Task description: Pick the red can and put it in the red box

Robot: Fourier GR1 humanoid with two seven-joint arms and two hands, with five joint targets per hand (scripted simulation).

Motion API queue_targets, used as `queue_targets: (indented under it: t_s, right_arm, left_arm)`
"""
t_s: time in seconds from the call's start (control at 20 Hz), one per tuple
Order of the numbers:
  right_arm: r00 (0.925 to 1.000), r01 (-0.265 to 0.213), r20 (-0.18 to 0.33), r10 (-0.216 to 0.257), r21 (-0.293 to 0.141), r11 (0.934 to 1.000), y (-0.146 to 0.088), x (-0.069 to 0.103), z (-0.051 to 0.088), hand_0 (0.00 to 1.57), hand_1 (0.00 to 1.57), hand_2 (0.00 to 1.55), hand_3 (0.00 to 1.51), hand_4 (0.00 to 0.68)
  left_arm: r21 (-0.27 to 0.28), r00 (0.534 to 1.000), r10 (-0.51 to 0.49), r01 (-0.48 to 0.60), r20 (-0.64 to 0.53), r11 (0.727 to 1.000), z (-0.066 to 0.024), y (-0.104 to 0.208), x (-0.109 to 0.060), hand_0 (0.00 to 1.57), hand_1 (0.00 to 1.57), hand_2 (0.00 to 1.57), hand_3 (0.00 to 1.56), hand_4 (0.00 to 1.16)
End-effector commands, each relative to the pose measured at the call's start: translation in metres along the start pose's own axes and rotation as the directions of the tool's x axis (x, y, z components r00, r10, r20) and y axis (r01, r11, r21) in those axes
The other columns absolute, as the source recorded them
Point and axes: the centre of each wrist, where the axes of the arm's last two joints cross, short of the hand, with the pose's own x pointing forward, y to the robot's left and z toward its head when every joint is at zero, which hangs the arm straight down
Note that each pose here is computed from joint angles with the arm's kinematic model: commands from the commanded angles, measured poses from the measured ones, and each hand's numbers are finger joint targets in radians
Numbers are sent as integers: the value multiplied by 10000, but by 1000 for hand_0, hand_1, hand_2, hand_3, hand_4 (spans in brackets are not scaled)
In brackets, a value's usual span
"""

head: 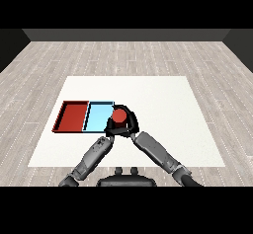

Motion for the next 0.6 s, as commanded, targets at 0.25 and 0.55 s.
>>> queue_targets:
  t_s: [0.25,0.55]
  right_arm:
    - [9998,-118,178,119,-41,9999,19,110,-191,0,0,0,0,0]
    - [9991,-25,415,61,-845,9964,-434,-3,-71,0,0,0,0,0]
  left_arm:
    - [369,10000,-44,45,-42,9993,66,89,-53,1571,1571,1567,1497,1135]
    - [673,9991,134,-107,-397,9977,-59,190,-108,1571,1571,1571,1508,1140]
